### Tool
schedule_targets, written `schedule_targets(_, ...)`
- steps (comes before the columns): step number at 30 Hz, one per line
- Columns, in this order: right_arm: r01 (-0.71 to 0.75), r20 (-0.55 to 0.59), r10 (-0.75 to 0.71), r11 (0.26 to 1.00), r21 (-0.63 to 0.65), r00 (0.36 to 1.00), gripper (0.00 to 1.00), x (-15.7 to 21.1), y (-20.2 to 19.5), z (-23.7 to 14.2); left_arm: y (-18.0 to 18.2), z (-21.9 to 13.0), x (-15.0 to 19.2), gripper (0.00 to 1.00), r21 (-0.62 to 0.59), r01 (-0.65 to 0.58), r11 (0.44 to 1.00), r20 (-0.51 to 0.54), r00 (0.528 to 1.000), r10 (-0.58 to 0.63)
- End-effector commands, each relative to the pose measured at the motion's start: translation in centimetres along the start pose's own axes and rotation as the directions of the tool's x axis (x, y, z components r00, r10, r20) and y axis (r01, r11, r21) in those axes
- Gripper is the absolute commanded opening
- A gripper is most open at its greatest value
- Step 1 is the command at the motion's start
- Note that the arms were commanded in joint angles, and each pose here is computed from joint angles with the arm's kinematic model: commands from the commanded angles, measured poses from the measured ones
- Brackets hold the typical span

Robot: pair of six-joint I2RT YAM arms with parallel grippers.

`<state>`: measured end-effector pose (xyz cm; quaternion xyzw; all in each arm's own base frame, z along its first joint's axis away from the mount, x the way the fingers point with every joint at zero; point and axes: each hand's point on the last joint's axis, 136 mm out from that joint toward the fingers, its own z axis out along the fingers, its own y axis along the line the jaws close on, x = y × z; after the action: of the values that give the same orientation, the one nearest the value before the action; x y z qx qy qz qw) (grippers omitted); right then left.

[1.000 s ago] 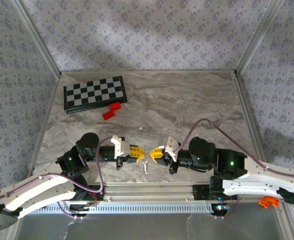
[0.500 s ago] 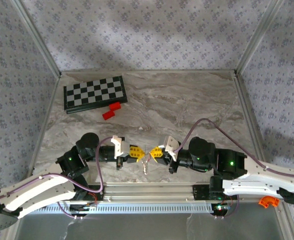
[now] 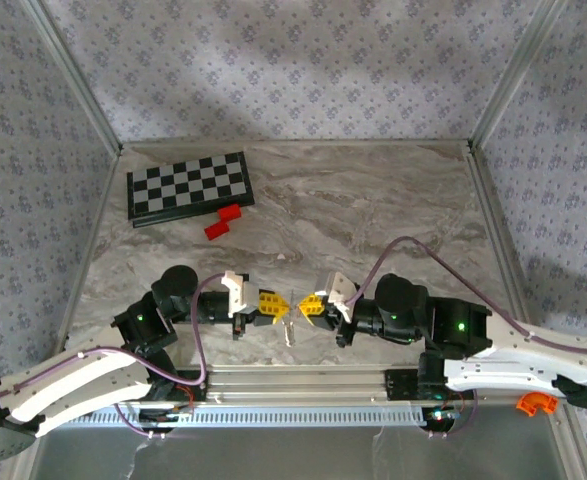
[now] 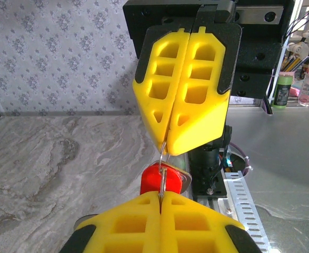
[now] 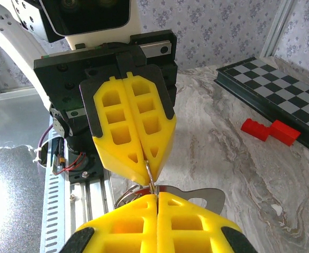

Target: Put the keys on the keyring

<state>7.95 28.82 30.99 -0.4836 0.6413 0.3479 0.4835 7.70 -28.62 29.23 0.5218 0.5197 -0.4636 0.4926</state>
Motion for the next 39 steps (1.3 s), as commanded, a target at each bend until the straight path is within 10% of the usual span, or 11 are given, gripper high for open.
schedule_targets(1,0.014,0.033,-0.014,1.000,0.003,0.999,0.00,-0.62,0.00,-0.49,-0.23,-0.52,-2.51,0.00,-0.007,-0.055,0.998,0.071,0.996,0.055)
schedule_targets(39,0.000,0.029,0.001,0.999,-0.035,1.000,0.00,0.02,0.55,-0.01,-0.22,-0.45,-2.21,0.00,-0.006,-0.051,0.999,0.070,0.996,0.051)
